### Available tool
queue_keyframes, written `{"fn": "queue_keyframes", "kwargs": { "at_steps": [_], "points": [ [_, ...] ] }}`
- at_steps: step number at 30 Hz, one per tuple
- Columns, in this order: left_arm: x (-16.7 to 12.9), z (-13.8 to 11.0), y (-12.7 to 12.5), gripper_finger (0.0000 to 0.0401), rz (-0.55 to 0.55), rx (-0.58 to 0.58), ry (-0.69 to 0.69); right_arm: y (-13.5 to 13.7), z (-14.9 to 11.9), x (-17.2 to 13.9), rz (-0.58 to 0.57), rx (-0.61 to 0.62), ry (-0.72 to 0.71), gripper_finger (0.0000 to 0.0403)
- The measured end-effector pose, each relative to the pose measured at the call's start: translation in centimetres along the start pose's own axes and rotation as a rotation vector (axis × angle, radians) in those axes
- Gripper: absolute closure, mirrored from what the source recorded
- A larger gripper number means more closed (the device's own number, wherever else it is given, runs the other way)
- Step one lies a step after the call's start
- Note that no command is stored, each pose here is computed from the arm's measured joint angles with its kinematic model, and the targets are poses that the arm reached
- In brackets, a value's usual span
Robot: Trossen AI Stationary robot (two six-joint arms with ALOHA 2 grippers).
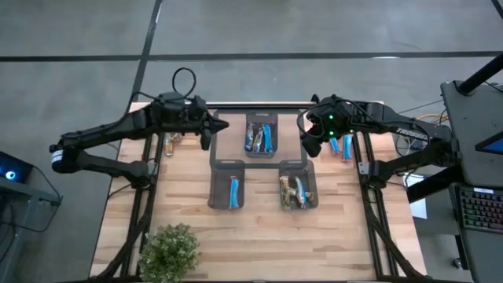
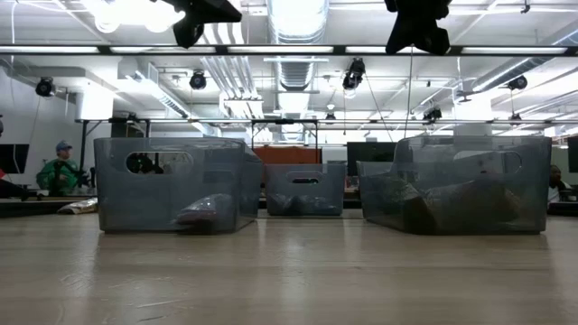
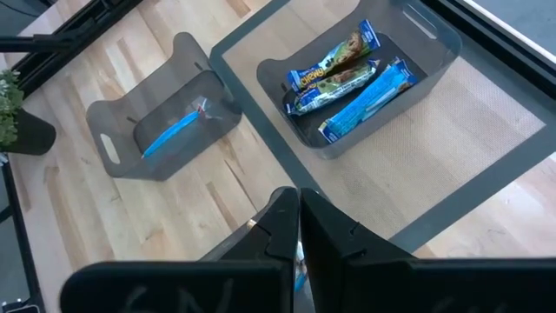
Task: Pick and place Granola Bars by type
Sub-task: Put the red granola bar into the bottom left black bin
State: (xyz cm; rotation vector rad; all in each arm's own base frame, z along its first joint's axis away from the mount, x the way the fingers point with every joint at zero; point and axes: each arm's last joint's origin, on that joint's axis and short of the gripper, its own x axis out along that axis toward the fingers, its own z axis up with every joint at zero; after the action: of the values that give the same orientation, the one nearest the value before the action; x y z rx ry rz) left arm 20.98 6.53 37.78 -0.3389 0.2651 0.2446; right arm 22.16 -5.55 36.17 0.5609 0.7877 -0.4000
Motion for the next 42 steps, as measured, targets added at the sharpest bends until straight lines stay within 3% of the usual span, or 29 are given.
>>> {"fn": "queue_keyframes", "kwargs": {
  "at_steps": [8,13,17,34,42],
  "points": [
    [-0.5,0.3,0.3,0.0401,0.046,0.013,0.025,-0.6,0.0,0.0,-0.032,0.014,0.011,0.0394],
    [-0.5,0.3,0.3,0.0401,0.056,0.013,0.023,-1.9,0.1,-0.1,-0.115,0.184,0.022,0.0394],
    [-0.5,0.3,0.3,0.0401,0.056,0.01,0.023,-2.9,0.0,-0.3,-0.136,0.223,0.064,0.0382],
    [-0.5,0.3,0.4,0.0401,0.081,-0.004,0.017,-5.9,-0.5,-0.9,-0.337,0.321,0.125,0.0186],
    [-0.5,0.3,0.4,0.0401,0.081,-0.026,0.016,-7.2,-0.2,-1.2,-0.383,0.351,0.11,0.0113]
  ]
}}
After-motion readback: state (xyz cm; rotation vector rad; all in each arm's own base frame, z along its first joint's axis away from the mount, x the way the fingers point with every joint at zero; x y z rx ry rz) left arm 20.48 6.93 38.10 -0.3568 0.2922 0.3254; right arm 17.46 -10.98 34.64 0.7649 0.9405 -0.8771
